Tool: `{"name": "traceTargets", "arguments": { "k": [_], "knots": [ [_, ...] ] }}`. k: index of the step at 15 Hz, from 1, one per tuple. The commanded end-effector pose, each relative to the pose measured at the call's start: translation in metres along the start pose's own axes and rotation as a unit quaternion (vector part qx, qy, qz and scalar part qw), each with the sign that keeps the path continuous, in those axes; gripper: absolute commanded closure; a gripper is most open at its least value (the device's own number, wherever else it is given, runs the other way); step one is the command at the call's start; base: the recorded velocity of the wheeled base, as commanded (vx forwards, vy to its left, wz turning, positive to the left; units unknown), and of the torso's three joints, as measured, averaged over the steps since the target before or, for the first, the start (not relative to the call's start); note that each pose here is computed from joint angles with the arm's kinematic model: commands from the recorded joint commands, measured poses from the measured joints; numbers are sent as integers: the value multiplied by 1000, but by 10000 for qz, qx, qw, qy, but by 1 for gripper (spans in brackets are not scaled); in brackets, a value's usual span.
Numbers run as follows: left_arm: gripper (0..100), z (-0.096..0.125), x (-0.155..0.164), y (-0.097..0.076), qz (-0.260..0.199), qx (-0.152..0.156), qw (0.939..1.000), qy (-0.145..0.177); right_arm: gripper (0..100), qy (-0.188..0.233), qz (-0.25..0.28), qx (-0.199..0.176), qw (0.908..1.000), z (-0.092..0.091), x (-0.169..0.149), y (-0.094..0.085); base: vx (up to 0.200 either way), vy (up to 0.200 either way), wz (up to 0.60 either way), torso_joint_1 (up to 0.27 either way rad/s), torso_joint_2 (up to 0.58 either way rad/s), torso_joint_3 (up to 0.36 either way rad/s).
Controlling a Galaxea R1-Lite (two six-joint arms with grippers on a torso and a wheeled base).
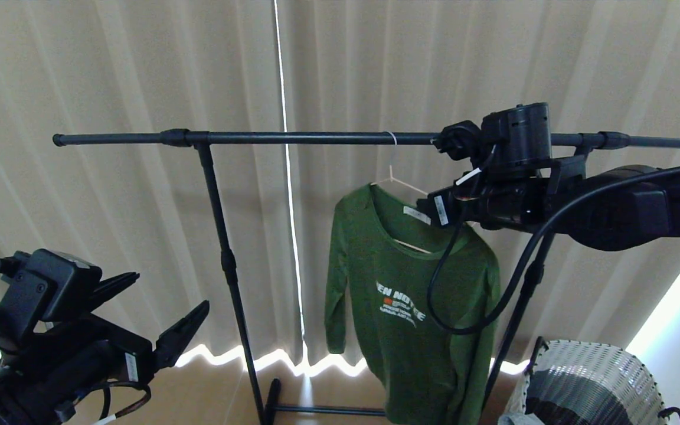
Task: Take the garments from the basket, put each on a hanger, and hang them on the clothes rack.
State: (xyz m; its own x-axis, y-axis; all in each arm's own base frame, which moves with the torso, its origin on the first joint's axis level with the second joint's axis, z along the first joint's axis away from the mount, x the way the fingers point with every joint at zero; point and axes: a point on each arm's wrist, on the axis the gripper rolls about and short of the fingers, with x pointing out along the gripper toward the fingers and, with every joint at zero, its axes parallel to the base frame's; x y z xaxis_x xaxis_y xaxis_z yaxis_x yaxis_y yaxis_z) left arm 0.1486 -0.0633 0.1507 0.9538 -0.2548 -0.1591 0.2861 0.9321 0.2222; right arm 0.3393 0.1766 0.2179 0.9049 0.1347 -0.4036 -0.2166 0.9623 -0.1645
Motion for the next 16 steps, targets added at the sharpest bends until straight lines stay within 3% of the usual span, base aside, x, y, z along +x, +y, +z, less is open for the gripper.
{"name": "traceTargets", "arguments": {
  "k": [1, 4, 6, 8, 10, 12, 14, 16],
  "knots": [
    [0, 0, 0, 0, 4, 2, 10000, 4, 0, -68, 116, 98, 9999, 4, -7, 5, 0, 0, 0, 0, 0, 0],
    [0, -1, 0, 0, 1, -3, 10000, 19, 0, -120, 195, 251, 9994, 5, -10, 10, 0, 0, 0, 0, 0, 0],
    [0, 0, 1, 0, 10, -13, 10000, 13, 0, -212, 206, 484, 9984, 7, -29, 4, 0, 0, 0, 0, 0, 0],
    [0, 1, 1, 1, 30, -27, 10000, -13, 0, -168, 175, 488, 9985, 0, -48, -3, 0, 0, 0, 0, 0, 0],
    [0, 3, 2, 1, 63, -47, 10000, -22, 0, -93, -13, 491, 9988, -22, -96, -30, 0, 0, 0, 0, 0, 0],
    [0, 5, 3, 3, 106, -56, 9999, -43, 0, -24, -176, 516, 9985, -44, -124, -46, 0, 0, 0, 0, 0, 0],
    [0, 6, 4, 8, 253, -91, 9996, -41, 0, 138, -488, 489, 9975, -69, -142, -62, 0, 0, 0, 0, 0, 0],
    [0, 3, 5, 12, 387, -141, 9991, 19, 0, 183, -561, 465, 9972, -91, -150, -67, 0, 0, 0, 0, 0, 0]
  ]
}}
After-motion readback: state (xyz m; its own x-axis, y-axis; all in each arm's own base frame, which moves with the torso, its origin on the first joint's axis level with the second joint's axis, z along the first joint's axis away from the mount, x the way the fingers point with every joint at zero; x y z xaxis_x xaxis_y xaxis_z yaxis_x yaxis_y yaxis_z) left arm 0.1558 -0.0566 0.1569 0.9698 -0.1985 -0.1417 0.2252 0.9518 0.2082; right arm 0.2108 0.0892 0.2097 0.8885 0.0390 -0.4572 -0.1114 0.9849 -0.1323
